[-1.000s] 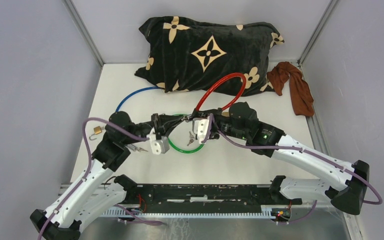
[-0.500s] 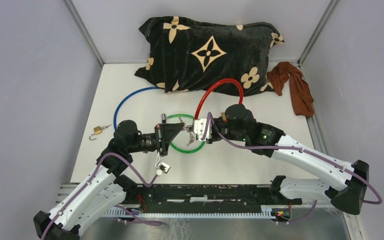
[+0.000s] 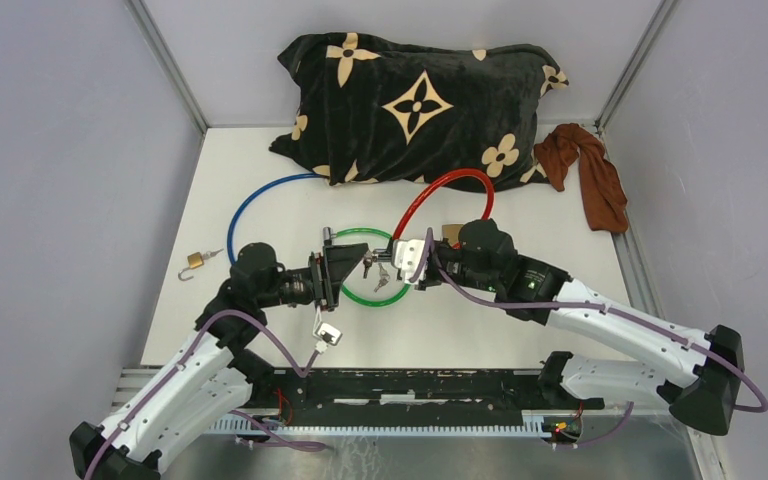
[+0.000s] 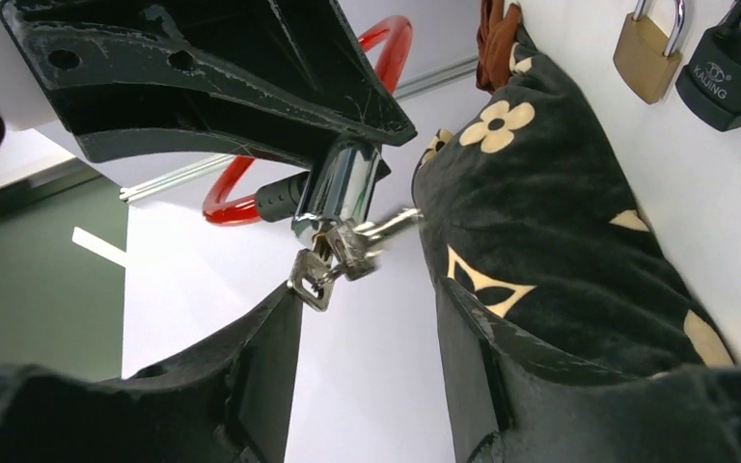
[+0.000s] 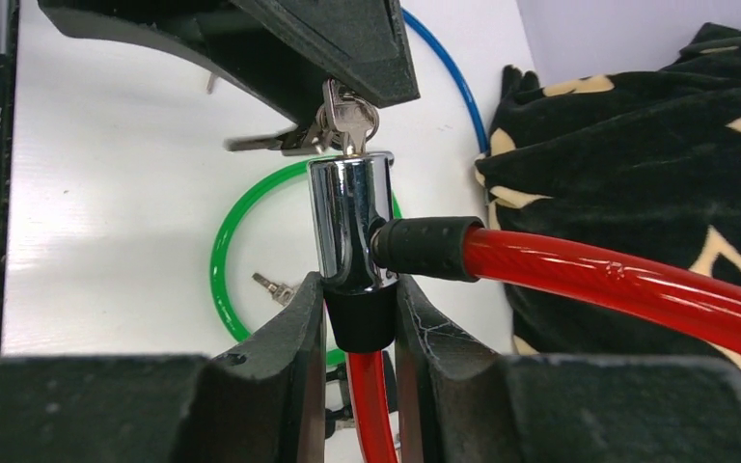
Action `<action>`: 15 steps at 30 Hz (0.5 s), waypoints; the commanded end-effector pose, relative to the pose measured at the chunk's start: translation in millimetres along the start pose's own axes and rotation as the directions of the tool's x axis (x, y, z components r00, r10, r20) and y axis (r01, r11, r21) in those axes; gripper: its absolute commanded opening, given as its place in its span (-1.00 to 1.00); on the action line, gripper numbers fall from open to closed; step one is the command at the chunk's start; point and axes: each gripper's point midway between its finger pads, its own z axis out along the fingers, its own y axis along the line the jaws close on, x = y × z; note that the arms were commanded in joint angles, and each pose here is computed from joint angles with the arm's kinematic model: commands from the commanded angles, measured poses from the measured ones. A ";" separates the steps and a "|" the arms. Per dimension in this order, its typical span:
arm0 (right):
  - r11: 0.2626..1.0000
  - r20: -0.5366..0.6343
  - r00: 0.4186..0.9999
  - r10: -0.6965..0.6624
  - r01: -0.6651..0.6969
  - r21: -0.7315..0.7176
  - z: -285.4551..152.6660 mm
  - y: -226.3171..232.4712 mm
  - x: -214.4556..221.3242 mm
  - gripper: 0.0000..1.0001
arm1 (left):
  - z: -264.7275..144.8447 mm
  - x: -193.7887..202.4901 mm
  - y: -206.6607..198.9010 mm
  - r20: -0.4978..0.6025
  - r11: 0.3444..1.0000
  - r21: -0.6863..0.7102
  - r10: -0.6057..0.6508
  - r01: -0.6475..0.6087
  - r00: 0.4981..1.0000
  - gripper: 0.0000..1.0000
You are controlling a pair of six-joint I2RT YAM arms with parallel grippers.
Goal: Lock with the key
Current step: Lock the lock.
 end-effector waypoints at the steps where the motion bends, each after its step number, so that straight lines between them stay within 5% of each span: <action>1: 0.962 0.182 0.980 -0.081 0.029 0.272 -23.5 -60.4 -57.9 -1.00 | -2.5 -2.9 -3.1 -0.013 0.982 0.030 0.188 -0.188 0.982 0.23; 7: 0.945 0.136 0.987 -0.088 0.039 0.326 -22.4 -66.5 -43.3 -1.00 | -15.8 7.6 -1.3 -0.109 0.997 -0.023 -0.076 0.074 0.991 0.52; 10: 0.935 0.100 0.991 -0.093 0.052 0.351 -21.9 -70.6 -36.0 -1.00 | -29.0 8.5 8.5 -0.128 0.933 -0.103 -0.355 0.344 0.926 0.58; 11: 0.930 0.086 0.992 -0.094 0.057 0.363 -22.2 -72.5 -33.0 -1.00 | -34.3 9.0 11.6 -0.129 0.872 -0.136 -0.486 0.470 0.865 0.59; 13: 0.918 0.065 0.993 -0.096 0.063 0.392 -24.3 -77.2 -28.7 -1.00 | -43.7 14.2 20.5 -0.114 0.648 -0.232 -0.759 0.726 0.641 0.46; 15: 0.909 0.046 0.994 -0.104 0.076 0.410 -25.5 -80.2 -26.0 -1.00 | -47.0 18.6 26.2 -0.064 0.305 -0.309 -0.952 0.901 0.300 0.21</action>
